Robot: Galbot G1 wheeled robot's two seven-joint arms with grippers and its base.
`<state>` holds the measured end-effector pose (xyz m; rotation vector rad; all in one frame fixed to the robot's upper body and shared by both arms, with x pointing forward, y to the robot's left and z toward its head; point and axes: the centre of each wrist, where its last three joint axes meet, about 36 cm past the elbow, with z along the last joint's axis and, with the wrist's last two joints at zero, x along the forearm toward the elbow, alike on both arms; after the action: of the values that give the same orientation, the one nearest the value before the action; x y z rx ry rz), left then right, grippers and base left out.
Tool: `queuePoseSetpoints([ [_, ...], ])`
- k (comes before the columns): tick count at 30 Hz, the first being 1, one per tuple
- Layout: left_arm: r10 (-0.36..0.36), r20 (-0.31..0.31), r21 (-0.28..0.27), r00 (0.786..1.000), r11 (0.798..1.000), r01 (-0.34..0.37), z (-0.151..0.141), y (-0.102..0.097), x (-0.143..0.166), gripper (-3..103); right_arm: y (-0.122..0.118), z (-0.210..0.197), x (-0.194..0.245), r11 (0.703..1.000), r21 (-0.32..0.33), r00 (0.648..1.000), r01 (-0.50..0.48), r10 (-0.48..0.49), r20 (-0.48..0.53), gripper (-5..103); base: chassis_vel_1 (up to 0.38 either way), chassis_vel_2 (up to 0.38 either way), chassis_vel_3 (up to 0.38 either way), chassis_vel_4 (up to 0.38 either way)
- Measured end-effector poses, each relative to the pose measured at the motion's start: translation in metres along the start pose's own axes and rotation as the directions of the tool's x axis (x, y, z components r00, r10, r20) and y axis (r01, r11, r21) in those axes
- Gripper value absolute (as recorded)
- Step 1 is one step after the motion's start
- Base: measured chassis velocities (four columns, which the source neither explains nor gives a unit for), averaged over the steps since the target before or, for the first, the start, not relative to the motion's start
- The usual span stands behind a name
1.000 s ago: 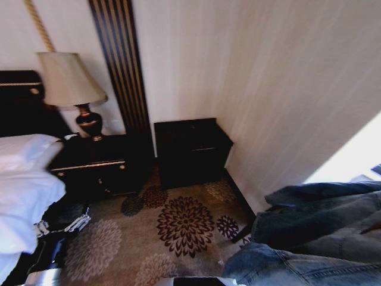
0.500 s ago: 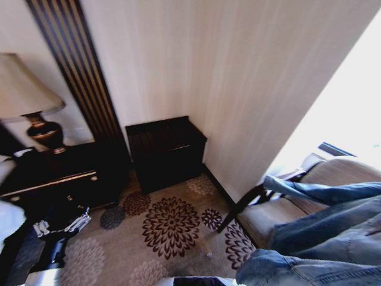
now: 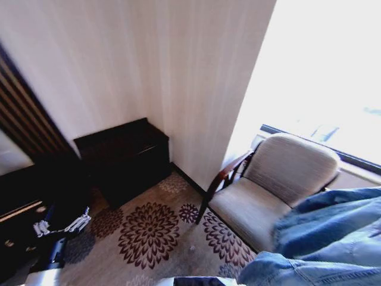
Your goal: Pick up the clothes from the bed and hang them on the clothes hanger.
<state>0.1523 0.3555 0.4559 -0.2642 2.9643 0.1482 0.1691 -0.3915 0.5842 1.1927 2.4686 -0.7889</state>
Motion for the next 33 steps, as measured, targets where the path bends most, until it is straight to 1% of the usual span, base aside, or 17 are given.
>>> queuePoseSetpoints([
  [33, 0.000, 0.000, 0.000, 1.000, 1.000, 0.000, 0.0000, 0.0000, 0.0000, 100, 0.0060, 0.0007, 0.0012, 1.000, -0.009, 1.000, 0.009, -0.009, -0.002, 20, -0.123, -0.130, -0.123, -0.121],
])
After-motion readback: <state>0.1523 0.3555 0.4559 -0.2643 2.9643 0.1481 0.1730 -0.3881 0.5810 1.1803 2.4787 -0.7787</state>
